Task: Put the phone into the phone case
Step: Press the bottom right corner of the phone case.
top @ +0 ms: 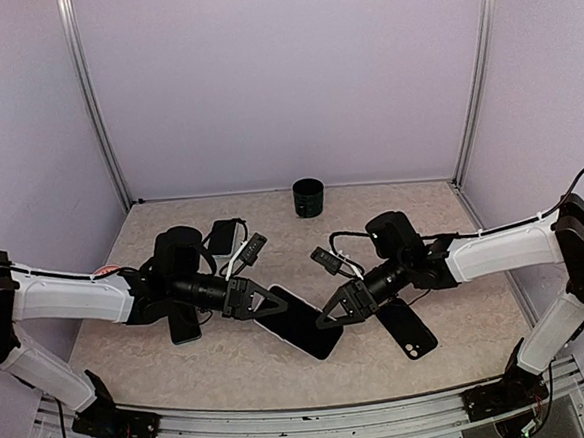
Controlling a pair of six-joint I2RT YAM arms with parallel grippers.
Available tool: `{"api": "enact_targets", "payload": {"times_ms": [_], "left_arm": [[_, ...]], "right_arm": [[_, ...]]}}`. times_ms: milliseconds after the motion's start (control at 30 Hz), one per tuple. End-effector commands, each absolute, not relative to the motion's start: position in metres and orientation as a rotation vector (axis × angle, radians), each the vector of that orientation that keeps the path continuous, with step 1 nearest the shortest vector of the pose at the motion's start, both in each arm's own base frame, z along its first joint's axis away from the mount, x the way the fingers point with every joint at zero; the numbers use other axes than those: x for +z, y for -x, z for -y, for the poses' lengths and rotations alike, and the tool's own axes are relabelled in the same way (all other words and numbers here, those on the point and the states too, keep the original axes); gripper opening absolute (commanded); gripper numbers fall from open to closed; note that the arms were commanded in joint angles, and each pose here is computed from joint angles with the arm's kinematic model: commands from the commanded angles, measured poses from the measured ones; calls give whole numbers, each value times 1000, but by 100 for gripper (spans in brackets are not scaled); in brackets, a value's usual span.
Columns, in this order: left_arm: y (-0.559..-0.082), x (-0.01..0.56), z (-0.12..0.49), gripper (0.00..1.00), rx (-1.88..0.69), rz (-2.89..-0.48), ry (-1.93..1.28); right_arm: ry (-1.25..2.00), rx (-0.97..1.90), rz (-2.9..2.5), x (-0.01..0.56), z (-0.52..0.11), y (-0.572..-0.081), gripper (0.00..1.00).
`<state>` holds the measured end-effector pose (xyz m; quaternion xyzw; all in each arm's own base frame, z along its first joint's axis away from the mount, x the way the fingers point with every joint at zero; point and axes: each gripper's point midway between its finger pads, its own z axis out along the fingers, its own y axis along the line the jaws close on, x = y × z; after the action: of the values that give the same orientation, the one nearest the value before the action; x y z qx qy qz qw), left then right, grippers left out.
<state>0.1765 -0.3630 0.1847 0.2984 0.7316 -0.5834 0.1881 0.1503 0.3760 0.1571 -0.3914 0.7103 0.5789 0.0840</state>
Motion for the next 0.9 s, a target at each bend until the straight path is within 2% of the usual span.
{"api": "enact_targets", "payload": {"times_ms": [0, 200, 400, 433, 500, 600, 667, 867], "left_arm": [[-182, 211, 360, 0, -1652, -1946, -841], [-183, 211, 358, 0, -1648, -1943, -831], [-185, 212, 358, 0, -1645, -1947, -817], [-186, 212, 357, 0, -1642, -1947, -813], [-189, 213, 355, 0, -1633, -1943, -800], [-195, 217, 350, 0, -1617, -1930, -765], [-198, 221, 345, 0, -1617, -1909, -735], [-201, 226, 341, 0, -1636, -1873, -683]], "right_arm": [[1200, 1762, -2074, 165, -370, -142, 23], [1205, 1769, -2067, 166, -369, -141, 1], [1195, 1749, -2075, 165, -370, -143, 0], [1195, 1751, -2073, 166, -370, -143, 2], [1184, 1742, -2083, 166, -370, -145, 25], [1170, 1747, -2077, 169, -369, -145, 38], [1158, 1765, -2063, 172, -369, -144, 42], [1094, 1854, -2018, 183, -371, -142, 40]]}}
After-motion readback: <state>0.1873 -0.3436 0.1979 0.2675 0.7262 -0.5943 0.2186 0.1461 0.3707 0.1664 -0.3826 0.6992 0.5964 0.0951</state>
